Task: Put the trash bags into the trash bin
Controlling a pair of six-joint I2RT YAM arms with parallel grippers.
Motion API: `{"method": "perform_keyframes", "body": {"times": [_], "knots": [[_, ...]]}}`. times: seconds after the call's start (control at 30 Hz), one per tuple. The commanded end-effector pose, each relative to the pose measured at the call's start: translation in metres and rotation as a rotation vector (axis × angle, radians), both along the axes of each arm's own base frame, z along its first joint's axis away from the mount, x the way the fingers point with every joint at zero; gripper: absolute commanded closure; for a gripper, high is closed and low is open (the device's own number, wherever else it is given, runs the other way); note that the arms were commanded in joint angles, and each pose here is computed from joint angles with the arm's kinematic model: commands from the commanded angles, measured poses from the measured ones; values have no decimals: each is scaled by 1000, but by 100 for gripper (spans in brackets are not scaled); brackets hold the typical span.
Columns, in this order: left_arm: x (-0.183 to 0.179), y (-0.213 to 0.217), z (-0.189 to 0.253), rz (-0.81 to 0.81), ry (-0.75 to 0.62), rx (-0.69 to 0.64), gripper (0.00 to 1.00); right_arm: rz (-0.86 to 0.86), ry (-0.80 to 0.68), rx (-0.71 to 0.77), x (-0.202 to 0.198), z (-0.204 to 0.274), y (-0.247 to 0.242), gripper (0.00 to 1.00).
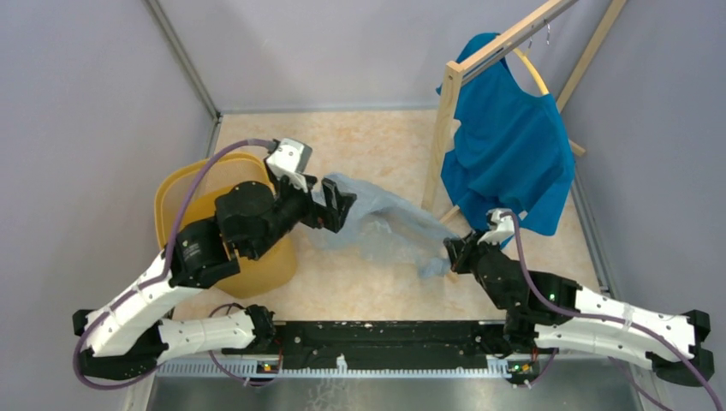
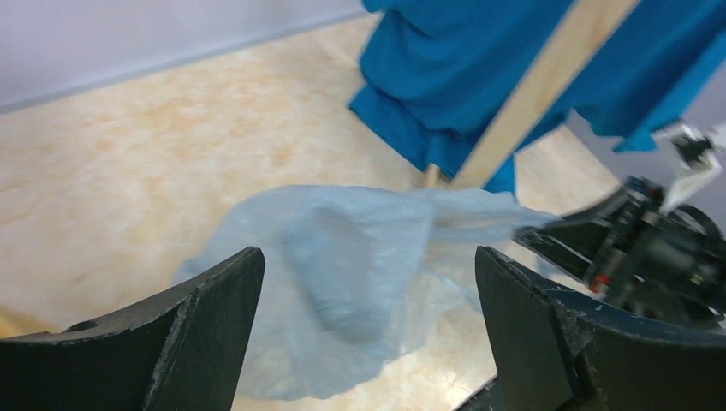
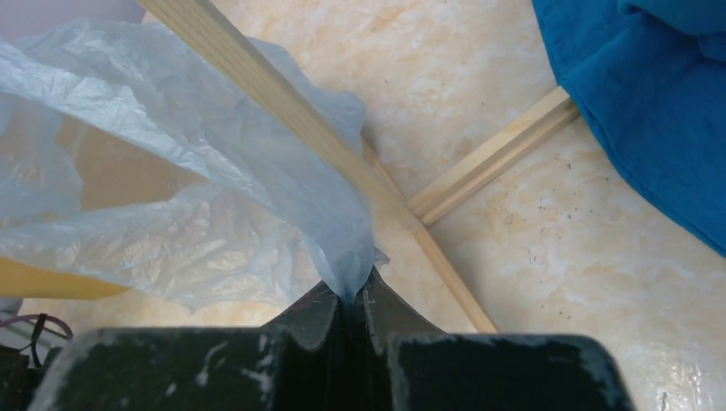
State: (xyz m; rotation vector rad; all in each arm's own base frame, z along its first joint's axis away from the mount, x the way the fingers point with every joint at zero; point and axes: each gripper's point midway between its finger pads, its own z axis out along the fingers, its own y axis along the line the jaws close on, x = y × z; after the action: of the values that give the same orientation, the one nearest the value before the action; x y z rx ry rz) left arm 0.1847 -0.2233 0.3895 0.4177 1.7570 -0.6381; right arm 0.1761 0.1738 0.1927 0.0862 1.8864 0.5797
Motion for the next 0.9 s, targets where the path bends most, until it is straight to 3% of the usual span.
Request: {"method": "perform_keyframes", "body": {"times": [0.0, 0.13, 0.33, 0.47, 0.63, 0.73, 0.87], "knots": [[20, 61, 10, 302, -15, 68, 1, -30, -24, 5, 0, 9, -15, 100], [26, 97, -9, 516, 34, 147, 1, -26, -45, 21, -1, 20, -21, 100], [21, 129, -26, 672, 74, 95, 1, 12, -135, 54, -4, 54, -31, 100], [19, 140, -44, 755, 106, 86, 10, 31, -193, 86, -7, 80, -37, 100], [21, 147, -69, 845, 117, 169, 14, 46, -236, 104, -9, 103, -41, 100], [26, 138, -77, 832, 116, 200, 26, 75, -272, 105, -10, 120, -37, 100], [34, 123, -84, 789, 87, 230, 49, 108, -307, 94, -10, 144, -30, 100]]}}
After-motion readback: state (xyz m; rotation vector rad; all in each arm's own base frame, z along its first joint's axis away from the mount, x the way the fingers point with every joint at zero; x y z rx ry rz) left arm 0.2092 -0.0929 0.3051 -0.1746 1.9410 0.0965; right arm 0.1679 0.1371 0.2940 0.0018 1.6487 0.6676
